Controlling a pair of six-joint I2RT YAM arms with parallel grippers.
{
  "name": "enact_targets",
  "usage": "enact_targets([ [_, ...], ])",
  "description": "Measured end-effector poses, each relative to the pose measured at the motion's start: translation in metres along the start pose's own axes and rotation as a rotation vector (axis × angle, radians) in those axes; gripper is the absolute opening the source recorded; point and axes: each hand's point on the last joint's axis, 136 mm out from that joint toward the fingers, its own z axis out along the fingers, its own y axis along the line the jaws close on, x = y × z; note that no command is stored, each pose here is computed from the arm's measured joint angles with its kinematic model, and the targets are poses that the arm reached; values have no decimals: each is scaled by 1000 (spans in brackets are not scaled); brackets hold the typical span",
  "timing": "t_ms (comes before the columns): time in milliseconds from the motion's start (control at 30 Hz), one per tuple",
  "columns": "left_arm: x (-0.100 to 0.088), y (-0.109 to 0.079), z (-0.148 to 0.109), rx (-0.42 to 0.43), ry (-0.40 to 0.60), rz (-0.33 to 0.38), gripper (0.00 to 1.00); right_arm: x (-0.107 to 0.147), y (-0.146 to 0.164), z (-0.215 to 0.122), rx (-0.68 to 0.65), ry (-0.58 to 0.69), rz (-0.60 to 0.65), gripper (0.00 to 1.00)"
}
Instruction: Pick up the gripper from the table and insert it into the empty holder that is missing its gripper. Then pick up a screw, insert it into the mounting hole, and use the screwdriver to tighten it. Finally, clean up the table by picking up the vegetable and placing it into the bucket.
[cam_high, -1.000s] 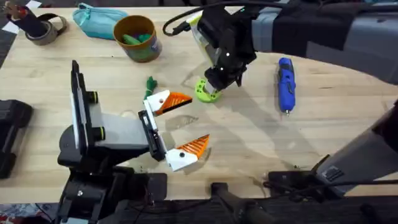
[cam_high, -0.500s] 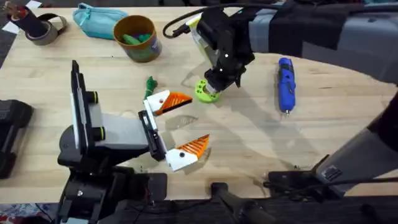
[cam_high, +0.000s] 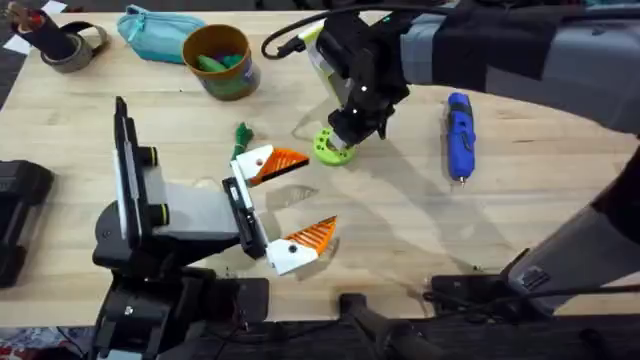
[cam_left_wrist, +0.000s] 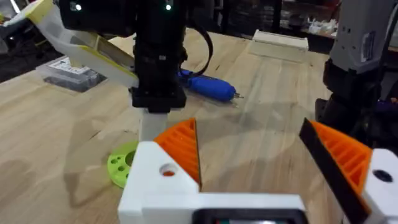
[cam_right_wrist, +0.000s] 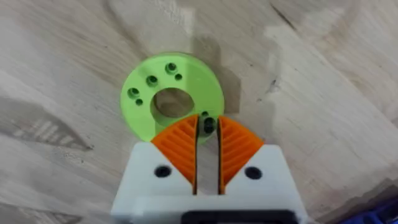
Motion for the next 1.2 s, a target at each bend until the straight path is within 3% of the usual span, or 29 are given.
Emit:
enact_targets([
  [333, 0, 0, 0, 0, 0, 0, 990, 0, -1, 0, 3, 0, -6, 11],
  [1000, 0, 0, 0, 0, 0, 0, 990, -1, -1, -2, 3, -1, -7, 6],
  [1200, 0, 0, 0, 0, 0, 0, 990, -10, -4, -28, 4, -36, 2, 6],
])
